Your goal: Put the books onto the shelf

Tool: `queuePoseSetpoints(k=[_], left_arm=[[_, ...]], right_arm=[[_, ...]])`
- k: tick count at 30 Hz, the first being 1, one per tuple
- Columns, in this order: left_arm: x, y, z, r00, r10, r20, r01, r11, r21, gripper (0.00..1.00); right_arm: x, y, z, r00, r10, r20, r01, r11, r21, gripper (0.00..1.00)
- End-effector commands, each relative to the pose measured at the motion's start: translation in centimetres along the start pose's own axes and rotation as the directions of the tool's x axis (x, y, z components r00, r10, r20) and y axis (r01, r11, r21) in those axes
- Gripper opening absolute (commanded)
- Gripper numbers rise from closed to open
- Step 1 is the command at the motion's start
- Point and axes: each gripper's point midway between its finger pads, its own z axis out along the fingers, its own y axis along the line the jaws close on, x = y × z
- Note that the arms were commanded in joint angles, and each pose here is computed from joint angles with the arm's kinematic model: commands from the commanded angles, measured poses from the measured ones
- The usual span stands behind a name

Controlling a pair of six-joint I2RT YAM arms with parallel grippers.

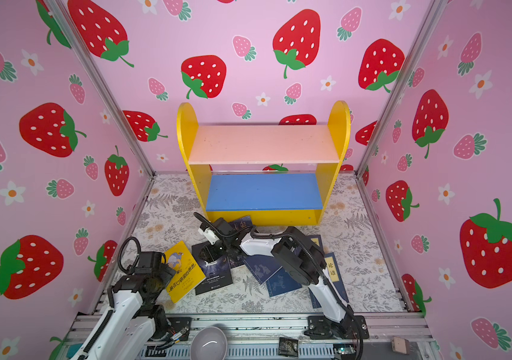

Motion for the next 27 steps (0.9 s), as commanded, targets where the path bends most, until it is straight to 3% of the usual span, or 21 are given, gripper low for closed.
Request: queuePoseSetpoints(k=[1,8,16,21,27], left_arm=[[4.0,-3.0,1.8,0.978,-0.002,-0.209,0.038,0.984,0.172,0.98],[3.4,-9.8,-0.4,0.971,0.105,-0.214,0.007,0.885,0.465,0.98],[2.3,-14.0,-4.2,0.980,0.135,-0.145,0.004,0.716,0.698,0.99],[2.2,-14.5,-5.0,0.981,0.141,-0.136,0.003,0.686,0.727,0.99],[2.6,-14.9,-4.8,0.975,0.159,-0.156,0.006,0.681,0.732,0.99]], right_arm=[[2.3,-0.7,0.1,0.997,0.041,-0.070,-0.039,0.999,0.031,0.57],[2.2,1.7,-0.6,0.995,0.036,-0.095,-0.045,0.995,-0.093,0.60],[3.3,0.4,-0.7,0.984,0.134,-0.115,-0.146,0.984,-0.103,0.45],[2.1,1.0,-3.4,0.981,0.179,-0.077,-0.191,0.963,-0.188,0.41],[2.1,1.7,-5.2,0.980,0.184,-0.071,-0.195,0.961,-0.196,0.41]])
